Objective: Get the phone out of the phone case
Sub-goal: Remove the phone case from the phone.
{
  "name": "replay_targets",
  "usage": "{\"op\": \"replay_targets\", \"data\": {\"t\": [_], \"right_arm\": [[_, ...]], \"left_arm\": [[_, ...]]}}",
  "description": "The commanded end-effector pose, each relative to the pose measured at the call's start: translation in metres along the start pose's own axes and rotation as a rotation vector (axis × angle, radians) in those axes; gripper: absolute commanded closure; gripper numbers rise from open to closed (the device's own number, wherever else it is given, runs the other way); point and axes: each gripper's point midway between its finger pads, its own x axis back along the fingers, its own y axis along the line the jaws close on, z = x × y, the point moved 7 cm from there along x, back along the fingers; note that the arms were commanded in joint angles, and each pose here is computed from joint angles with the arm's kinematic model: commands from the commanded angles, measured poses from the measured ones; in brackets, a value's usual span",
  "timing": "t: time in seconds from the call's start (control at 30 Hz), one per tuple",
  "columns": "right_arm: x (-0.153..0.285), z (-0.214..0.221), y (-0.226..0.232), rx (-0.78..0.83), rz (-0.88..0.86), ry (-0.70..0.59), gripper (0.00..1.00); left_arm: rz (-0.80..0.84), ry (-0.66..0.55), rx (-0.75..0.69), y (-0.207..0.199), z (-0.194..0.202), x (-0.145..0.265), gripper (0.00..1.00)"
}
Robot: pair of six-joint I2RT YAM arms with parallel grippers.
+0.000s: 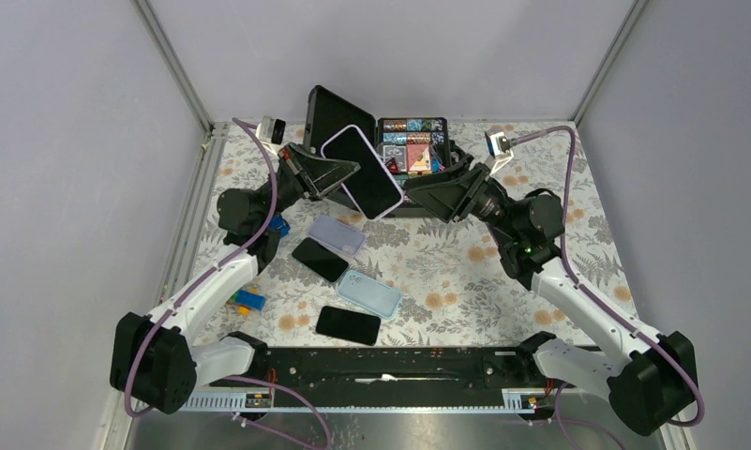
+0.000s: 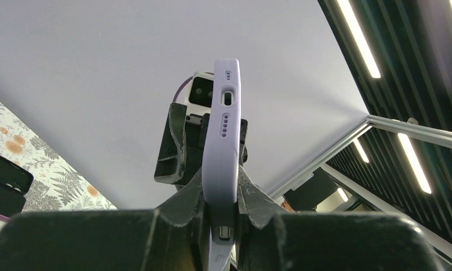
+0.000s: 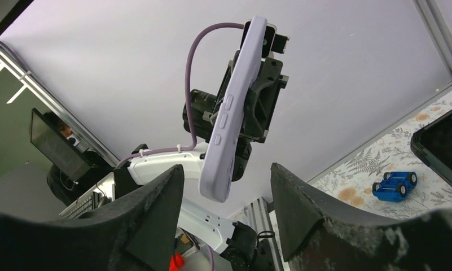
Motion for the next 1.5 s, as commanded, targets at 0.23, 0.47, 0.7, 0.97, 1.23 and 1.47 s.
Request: {"op": "replay_targets", "data": {"t": [0.23, 0.47, 0.7, 0.97, 1.23, 1.47], "right_arm": [[-0.012, -0.009, 0.008, 0.021, 0.018, 0.024, 0.44], [-0.012, -0.004, 0.003, -0.011, 0.009, 0.042, 0.51], [-0.011, 0.003, -0.009, -0.025, 0.051, 0.067, 0.65], [-0.009, 0.015, -0.036, -0.007, 0.160, 0.112, 0.93], [-0.003, 0.029, -0.062, -0.018, 0.273, 0.151, 0.96], [0.007, 0.018, -0.016, 0.124, 0.034, 0.070, 0.39]], "left_arm": [[0.104, -0.048, -0.053, -0.018, -0.008, -0.005, 1.00], [0.111, -0.052, -0.054, -0.020, -0.009, -0.006, 1.00], [0.133, -0.052, -0.058, -0.028, -0.008, -0.005, 1.00], [0.280, -0.015, -0.024, -0.059, -0.003, 0.002, 1.00], [0.293, -0.012, -0.045, -0.071, -0.001, 0.005, 1.00], [0.124, -0.082, -0.135, -0.048, -0.006, 0.003, 1.00]]}}
